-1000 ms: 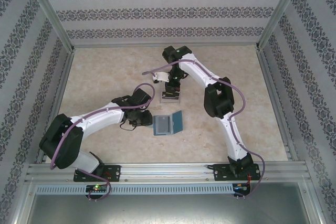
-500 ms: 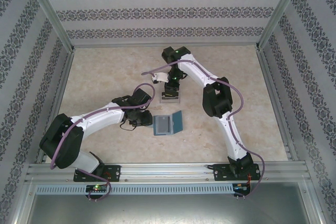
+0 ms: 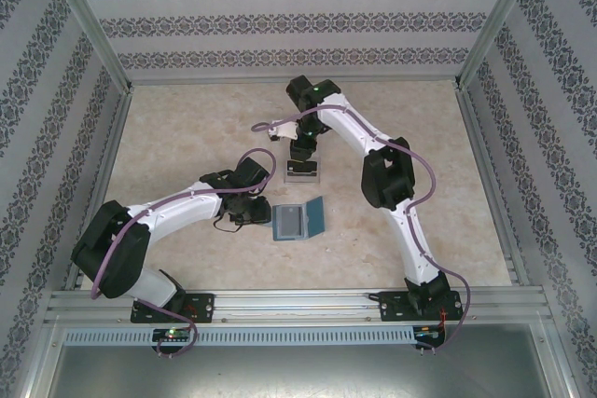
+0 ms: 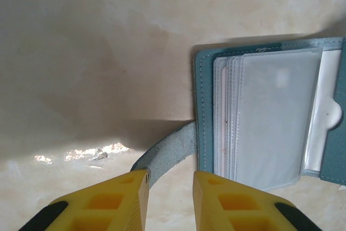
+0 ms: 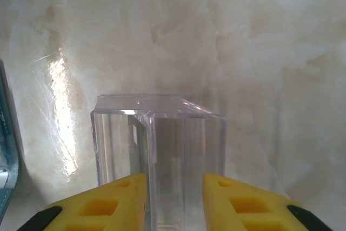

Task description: Take the credit cards out of the card holder

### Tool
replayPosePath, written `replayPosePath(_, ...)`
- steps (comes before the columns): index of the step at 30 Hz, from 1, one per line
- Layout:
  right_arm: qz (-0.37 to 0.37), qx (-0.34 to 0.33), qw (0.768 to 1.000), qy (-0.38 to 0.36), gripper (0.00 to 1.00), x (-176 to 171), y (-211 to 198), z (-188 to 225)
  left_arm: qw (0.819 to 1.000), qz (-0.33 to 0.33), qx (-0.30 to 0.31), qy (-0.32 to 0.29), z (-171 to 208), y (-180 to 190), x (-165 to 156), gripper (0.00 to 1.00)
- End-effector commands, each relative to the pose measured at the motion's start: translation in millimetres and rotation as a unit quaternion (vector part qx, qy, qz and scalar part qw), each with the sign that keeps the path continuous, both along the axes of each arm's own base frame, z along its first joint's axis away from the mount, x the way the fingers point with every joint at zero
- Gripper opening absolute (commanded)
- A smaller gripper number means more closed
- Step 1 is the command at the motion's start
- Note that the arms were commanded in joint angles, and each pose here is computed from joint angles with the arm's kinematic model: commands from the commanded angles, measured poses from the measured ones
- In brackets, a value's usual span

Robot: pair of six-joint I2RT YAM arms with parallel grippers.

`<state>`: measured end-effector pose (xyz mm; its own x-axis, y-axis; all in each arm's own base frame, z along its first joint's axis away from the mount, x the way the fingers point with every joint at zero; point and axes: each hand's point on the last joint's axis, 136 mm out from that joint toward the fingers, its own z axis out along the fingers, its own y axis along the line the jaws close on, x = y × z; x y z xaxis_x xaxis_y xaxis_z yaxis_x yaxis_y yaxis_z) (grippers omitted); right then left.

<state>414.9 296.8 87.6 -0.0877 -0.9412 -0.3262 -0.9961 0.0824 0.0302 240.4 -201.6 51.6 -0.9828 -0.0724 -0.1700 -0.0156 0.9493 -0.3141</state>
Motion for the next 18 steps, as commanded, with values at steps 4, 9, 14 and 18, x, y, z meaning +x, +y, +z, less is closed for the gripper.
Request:
replayPosePath(4,-0.026,0.038,0.998,-0.046,0.34,3,-5,48,1.0,0.0,-0.001,-0.001,4,0,7,0.28)
replayPosePath(9,-0.099,0.064,0.991,-0.062,0.34,2,-9,66,1.0,-0.005,-0.005,-0.009,11,-5,14,0.28)
replayPosePath(14,-0.219,0.109,0.968,-0.052,0.34,-6,-18,84,1.0,-0.013,-0.012,-0.02,19,-11,20,0.28)
replayPosePath(18,-0.321,0.144,0.935,-0.033,0.34,-20,-28,97,0.999,-0.014,-0.015,-0.026,22,-11,25,0.28)
